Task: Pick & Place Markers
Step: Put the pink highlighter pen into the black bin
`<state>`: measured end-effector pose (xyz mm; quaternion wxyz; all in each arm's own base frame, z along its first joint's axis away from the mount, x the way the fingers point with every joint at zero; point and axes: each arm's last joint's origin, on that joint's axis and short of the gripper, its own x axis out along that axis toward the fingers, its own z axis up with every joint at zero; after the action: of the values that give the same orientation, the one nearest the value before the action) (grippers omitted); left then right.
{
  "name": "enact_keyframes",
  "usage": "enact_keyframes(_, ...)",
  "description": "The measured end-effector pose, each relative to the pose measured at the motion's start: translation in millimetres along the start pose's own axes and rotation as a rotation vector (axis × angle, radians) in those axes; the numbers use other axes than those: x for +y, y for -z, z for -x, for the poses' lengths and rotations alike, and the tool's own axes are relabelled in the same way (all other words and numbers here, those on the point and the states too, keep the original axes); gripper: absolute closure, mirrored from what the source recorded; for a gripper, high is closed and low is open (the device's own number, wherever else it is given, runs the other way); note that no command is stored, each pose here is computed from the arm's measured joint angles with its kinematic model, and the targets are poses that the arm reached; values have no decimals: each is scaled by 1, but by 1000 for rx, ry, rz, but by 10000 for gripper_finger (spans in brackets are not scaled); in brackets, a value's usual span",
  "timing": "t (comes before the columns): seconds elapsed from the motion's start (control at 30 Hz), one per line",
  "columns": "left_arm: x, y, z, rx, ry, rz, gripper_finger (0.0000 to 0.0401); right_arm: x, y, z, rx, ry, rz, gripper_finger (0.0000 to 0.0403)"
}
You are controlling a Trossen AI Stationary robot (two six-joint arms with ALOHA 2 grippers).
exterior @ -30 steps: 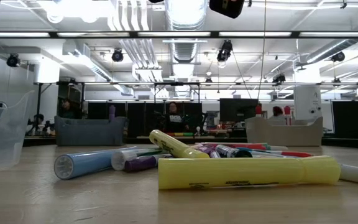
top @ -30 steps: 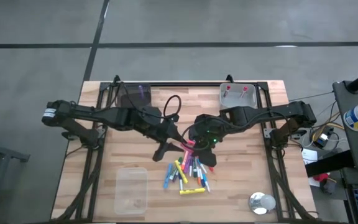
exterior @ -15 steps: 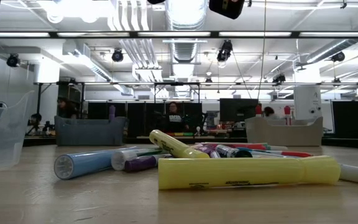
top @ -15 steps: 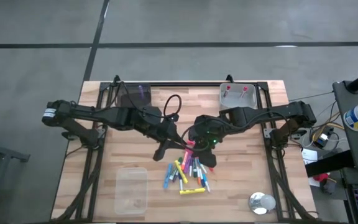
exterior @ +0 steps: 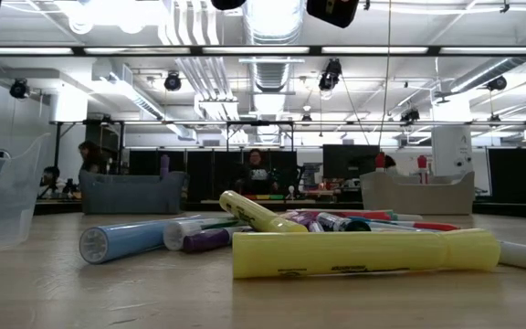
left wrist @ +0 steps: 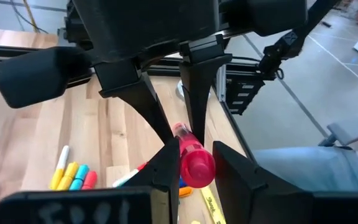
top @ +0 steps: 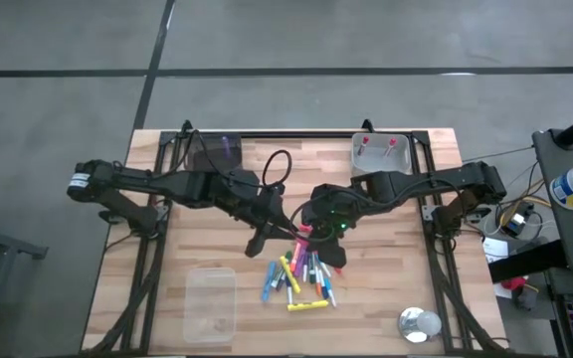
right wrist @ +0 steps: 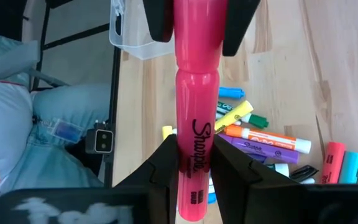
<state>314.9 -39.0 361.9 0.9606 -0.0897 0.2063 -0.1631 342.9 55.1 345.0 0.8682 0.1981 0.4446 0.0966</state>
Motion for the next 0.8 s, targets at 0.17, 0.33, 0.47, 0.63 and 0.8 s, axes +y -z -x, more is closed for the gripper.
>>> enact_keyframes(0.17, 0, 0, 0, 5, 13, 11, 321, 0, 0, 0, -2, -1, 1, 335)
enact_keyframes(0.33, 0, 0, 0, 6, 21, 21, 320, 0, -1, 0, -10, -4, 3, 335)
enact_keyframes(0.47, 0, 1, -1, 9, 28, 35, 320, 1, -1, 0, -13, -6, 4, 335)
enact_keyframes(0.63, 0, 1, -1, 11, 31, 36, 320, 1, -1, 0, -14, -6, 4, 332)
enact_keyframes(0.8, -1, 1, -1, 13, 34, 35, 320, 1, -2, 0, -16, -7, 9, 312)
